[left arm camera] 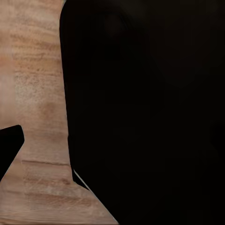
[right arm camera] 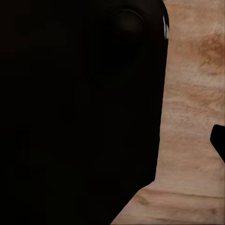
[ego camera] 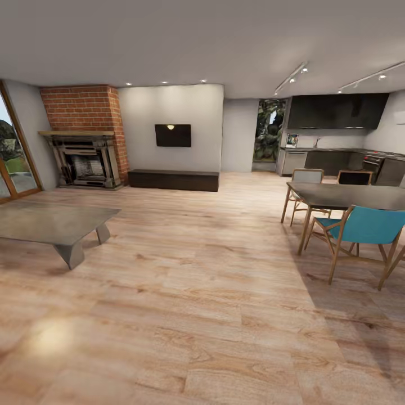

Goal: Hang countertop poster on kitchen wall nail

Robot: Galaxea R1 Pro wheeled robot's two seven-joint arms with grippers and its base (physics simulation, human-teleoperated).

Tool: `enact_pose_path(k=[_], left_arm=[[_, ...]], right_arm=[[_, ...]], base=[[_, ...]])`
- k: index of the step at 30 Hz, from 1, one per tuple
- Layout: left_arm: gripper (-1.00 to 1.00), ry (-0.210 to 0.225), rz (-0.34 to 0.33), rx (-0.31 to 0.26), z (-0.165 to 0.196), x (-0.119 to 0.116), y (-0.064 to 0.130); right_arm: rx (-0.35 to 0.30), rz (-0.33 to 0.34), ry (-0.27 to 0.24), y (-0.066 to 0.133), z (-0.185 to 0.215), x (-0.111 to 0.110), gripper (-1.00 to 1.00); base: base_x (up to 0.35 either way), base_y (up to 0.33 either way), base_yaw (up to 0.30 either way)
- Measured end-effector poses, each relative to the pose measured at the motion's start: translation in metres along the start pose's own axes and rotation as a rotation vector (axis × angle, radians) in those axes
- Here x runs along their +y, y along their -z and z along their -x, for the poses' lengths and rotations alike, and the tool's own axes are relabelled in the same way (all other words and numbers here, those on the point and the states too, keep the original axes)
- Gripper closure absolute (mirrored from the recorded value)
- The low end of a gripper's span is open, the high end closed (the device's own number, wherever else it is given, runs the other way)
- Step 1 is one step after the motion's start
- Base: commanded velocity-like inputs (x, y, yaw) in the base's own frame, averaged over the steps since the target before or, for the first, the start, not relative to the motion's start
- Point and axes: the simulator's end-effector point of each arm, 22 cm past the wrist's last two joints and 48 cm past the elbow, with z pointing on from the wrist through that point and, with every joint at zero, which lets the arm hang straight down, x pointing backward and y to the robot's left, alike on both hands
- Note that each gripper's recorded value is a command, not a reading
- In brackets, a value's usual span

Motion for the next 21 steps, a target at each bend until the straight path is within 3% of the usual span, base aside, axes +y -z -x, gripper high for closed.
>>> enact_pose_path(k=[6,21], left_arm=[[-1.00,0.004,-0.021,-0.035,0.004,-0.017,0.000],[-1.00,0.004,-0.021,-0.057,0.015,-0.017,0.001]], right_arm=[[-0.068,-0.003,-0.010,0.001,0.035,-0.005,-1.00],[-0.068,-0.003,-0.010,0.001,0.035,-0.005,-1.00]], base=[[0.000,0.000,0.000],[0.000,0.000,0.000]])
